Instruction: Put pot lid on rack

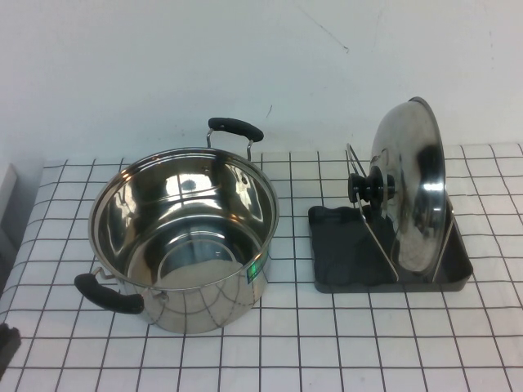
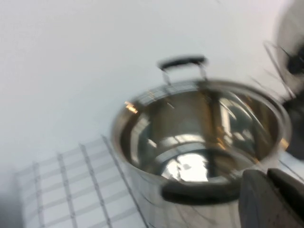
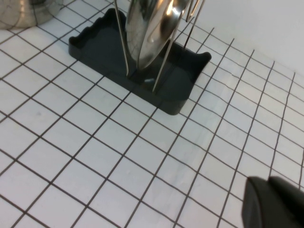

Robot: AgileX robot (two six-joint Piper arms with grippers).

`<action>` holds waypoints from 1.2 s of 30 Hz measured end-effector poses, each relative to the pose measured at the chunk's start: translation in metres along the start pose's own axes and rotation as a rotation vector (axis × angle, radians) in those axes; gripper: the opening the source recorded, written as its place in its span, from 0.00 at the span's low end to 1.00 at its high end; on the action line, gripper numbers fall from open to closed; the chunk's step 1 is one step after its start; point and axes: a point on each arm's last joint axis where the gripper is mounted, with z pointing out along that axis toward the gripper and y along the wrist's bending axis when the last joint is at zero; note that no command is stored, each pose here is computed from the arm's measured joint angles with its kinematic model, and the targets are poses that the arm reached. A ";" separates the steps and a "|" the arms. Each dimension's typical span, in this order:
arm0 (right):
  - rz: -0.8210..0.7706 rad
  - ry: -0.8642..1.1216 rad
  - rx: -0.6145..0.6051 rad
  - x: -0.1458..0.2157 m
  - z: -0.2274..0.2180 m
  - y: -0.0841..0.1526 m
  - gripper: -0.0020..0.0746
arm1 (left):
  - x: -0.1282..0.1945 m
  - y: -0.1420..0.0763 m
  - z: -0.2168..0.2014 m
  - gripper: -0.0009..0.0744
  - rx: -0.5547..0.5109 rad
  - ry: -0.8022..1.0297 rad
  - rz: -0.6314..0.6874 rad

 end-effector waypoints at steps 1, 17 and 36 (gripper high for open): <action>0.000 0.000 0.000 0.000 0.000 0.000 0.02 | 0.004 0.001 -0.002 0.01 -0.029 -0.033 -0.016; 0.011 0.005 -0.003 0.000 0.000 0.000 0.02 | 0.080 0.004 0.004 0.01 -0.213 0.019 -0.223; 0.016 0.011 -0.005 0.001 0.000 0.000 0.02 | 0.090 0.008 0.002 0.01 -0.304 0.111 -0.282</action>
